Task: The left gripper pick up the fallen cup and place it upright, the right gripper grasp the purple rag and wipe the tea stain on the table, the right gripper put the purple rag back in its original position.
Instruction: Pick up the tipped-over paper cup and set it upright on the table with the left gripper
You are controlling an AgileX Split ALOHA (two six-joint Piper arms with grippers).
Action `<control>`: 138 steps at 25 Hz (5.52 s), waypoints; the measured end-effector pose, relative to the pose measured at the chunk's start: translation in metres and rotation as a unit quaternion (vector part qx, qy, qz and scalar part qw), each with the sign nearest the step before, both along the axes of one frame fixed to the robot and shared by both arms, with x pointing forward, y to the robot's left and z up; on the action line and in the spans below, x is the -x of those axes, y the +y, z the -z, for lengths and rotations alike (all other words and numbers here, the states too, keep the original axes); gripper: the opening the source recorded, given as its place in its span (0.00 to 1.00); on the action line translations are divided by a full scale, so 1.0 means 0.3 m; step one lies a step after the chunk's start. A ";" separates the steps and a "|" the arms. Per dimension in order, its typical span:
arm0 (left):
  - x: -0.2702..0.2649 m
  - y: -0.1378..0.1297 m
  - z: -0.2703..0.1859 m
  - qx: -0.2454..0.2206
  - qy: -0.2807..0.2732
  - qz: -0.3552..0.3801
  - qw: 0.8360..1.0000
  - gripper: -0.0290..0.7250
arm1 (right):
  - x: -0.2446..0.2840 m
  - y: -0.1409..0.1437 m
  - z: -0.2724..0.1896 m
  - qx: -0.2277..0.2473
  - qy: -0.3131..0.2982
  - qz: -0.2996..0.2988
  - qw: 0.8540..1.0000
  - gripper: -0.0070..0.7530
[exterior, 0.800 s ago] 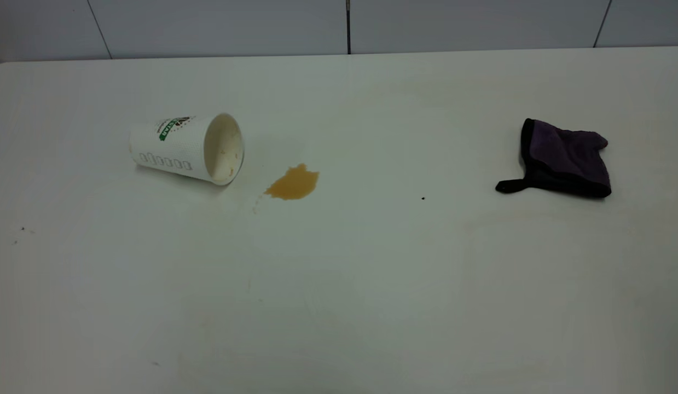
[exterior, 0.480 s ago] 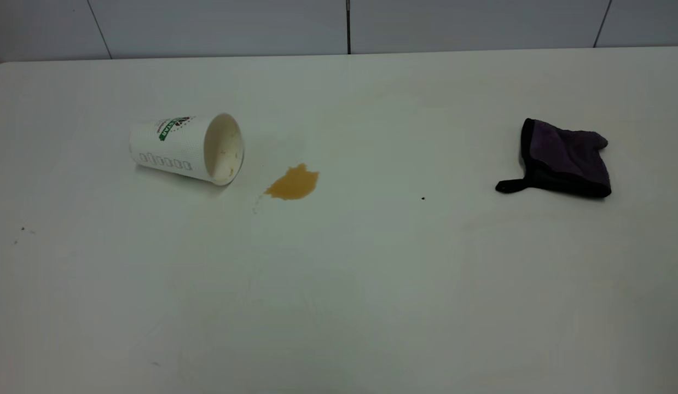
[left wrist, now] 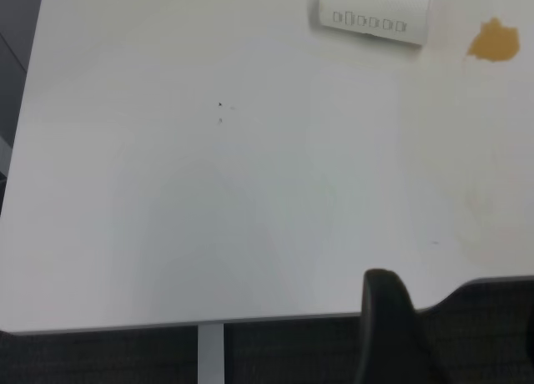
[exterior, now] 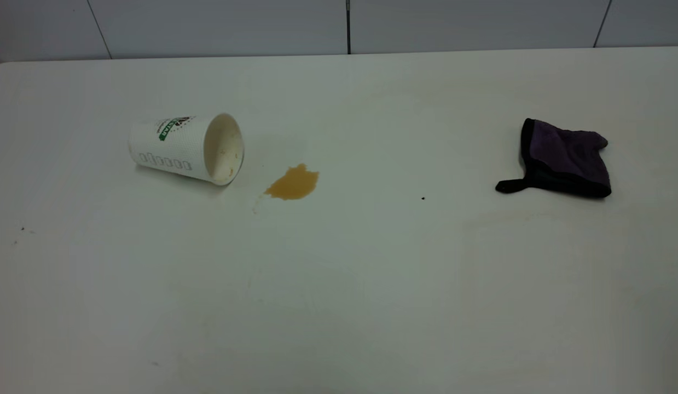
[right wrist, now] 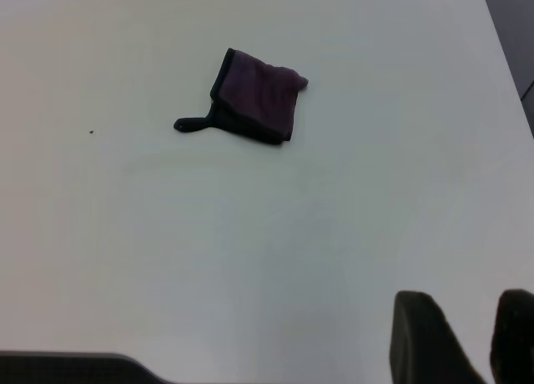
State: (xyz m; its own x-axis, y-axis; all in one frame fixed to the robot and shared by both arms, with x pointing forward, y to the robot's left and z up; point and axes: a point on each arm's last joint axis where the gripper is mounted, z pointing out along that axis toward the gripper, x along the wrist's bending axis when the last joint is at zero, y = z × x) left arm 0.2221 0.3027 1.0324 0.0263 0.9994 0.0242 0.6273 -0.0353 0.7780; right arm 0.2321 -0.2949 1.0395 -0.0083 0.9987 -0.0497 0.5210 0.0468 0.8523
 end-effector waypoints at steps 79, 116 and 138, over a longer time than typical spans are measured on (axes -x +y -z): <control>-1.362 -0.701 0.637 -0.337 0.182 0.039 0.923 0.84 | 0.000 0.000 0.000 0.000 0.000 0.000 1.000 0.32; -1.541 -0.487 0.332 -0.184 0.152 0.066 0.969 0.01 | 0.000 0.001 0.000 -0.001 0.000 -0.001 1.000 0.32; -1.610 -0.224 0.594 0.134 0.266 0.100 0.949 0.03 | 0.000 0.001 0.000 -0.001 0.000 -0.001 1.000 0.32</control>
